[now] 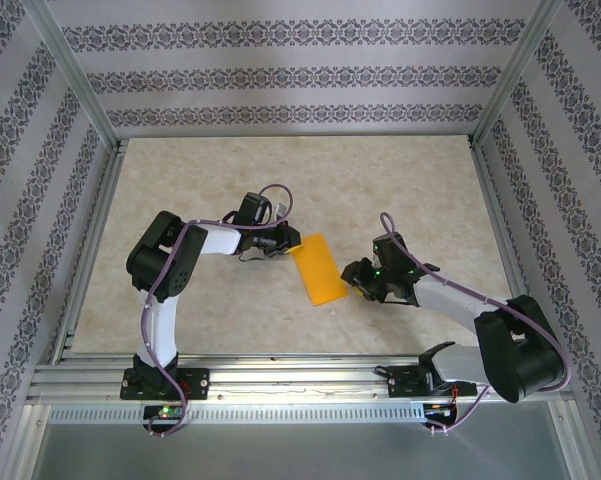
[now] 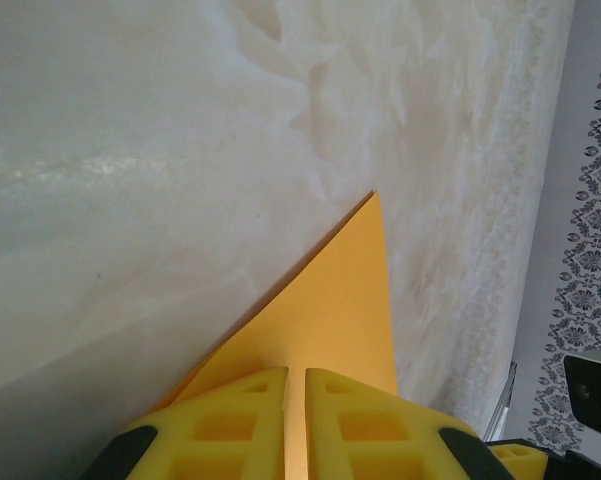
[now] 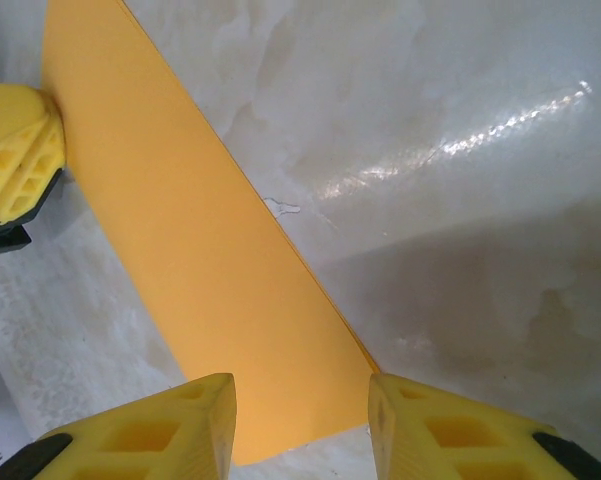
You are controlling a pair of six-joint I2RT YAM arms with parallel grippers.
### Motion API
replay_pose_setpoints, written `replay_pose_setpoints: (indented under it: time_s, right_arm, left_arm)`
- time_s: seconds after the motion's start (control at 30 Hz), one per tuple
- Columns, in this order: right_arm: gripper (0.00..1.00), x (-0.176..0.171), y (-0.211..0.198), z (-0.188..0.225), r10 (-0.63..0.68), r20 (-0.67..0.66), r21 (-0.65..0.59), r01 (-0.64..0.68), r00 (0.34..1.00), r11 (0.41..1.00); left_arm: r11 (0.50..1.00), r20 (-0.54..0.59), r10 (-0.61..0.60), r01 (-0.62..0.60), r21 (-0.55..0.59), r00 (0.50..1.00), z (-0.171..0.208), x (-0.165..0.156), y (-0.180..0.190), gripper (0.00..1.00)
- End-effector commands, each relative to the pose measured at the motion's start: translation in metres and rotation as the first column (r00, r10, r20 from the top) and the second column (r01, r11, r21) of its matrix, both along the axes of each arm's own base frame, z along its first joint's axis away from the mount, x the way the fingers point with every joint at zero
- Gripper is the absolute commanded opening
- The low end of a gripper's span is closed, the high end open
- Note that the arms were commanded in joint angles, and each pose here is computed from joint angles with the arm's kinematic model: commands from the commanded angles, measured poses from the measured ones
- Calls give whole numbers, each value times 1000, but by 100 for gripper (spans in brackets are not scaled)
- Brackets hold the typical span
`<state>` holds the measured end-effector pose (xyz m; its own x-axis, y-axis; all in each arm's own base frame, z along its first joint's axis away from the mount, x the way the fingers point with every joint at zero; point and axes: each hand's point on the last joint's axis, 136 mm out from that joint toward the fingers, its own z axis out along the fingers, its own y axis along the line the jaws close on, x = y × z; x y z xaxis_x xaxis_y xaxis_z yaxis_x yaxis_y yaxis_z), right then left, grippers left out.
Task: Fold a paper plane with a square sheet of paper (pick it up from the middle)
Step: Fold the triangle a second time at the center of the table.
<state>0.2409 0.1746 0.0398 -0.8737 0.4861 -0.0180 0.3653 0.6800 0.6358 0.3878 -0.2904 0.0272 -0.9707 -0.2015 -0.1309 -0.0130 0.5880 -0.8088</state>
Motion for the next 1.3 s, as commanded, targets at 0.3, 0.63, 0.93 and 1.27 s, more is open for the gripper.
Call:
replay_pose_setpoints:
  time_s: [0.3, 0.63, 0.93, 1.27]
  right_arm:
    - [40, -7, 7, -17, 33, -73, 25, -31, 997, 999]
    - [39, -3, 17, -6, 54, -42, 76, -51, 998, 996]
    - [40, 8, 27, 6, 114, 18, 118, -115, 993, 986]
    - [40, 27, 41, 13, 194, 62, 191, -203, 979, 960]
  left_arm:
    - [999, -103, 7, -3, 41, 995, -19, -14, 13, 12]
    - [999, -105, 4, 0, 40, 994, -20, -15, 13, 12]
    - [998, -101, -60, 60, -1, 993, -16, -16, 3, 12]
    - [994, -84, -113, 112, -13, 990, -12, -15, -3, 12]
